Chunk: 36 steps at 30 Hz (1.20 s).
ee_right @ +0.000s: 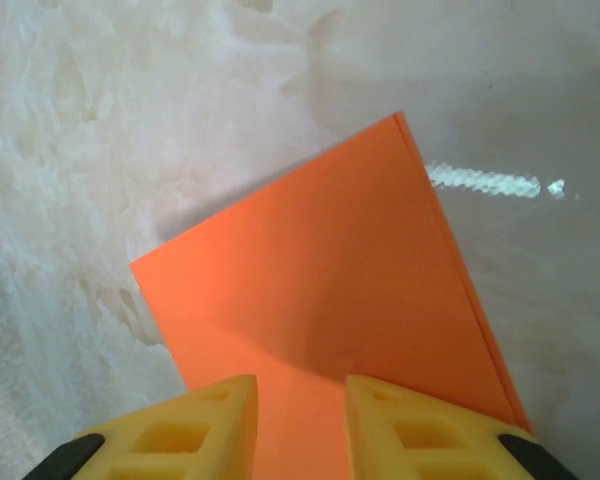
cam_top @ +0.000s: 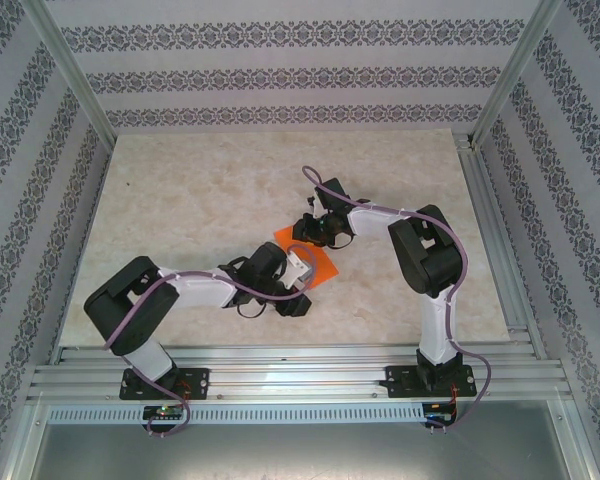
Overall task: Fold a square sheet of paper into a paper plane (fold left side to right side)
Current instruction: First fold in half a square sheet of paper at the center of the table, then rotate the paper at the center of the table.
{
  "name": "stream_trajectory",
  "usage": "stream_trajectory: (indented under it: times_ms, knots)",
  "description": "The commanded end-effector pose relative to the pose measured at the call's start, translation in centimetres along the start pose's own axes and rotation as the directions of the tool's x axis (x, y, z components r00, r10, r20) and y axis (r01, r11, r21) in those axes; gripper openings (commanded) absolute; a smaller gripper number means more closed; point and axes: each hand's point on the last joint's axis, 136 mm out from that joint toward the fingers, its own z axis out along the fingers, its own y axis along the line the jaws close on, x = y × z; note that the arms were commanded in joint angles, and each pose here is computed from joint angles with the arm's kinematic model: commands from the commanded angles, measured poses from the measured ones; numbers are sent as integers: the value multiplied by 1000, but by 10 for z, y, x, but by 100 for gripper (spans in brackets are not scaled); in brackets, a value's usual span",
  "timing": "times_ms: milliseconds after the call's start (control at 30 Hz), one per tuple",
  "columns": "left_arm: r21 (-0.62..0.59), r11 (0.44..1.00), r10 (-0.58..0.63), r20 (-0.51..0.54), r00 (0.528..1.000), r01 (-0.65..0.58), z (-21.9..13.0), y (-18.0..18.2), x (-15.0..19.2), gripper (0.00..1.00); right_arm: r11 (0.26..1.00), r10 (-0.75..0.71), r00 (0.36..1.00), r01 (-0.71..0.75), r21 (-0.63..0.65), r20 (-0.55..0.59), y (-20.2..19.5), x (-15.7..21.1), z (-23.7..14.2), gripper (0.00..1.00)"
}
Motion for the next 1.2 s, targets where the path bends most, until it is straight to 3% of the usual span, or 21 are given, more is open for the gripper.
stream_trajectory:
  times_ms: [0,133,167,233,333,467,867,1167]
  knots:
    - [-25,999,-17,134,991,20,-34,-3,-36,36,997,-75,993,77,-17,96,28,-27,-32,35]
    - [-124,977,-125,315,941,172,-85,30,-64,43,993,-116,981,119,-8,152,37,-36,-72,44]
    - [-140,966,-159,348,924,219,-97,41,-67,49,993,-121,981,121,8,155,32,-34,-79,47]
    - [-193,910,-264,412,872,367,-118,71,-65,54,992,-124,981,119,45,146,18,-28,-88,52]
    - [-141,832,-423,465,777,537,-136,107,-59,60,990,-118,987,109,85,105,-8,-10,-90,56]
    - [-23,788,-531,480,698,615,-136,128,-66,61,991,-98,995,95,96,34,-33,22,-78,60]
    - [49,752,-609,432,665,657,-102,158,-87,49,994,-22,998,27,106,-52,-58,78,-66,56]
    - [40,741,-626,403,668,670,-85,175,-95,44,996,-11,996,19,91,-85,-43,108,-60,54]
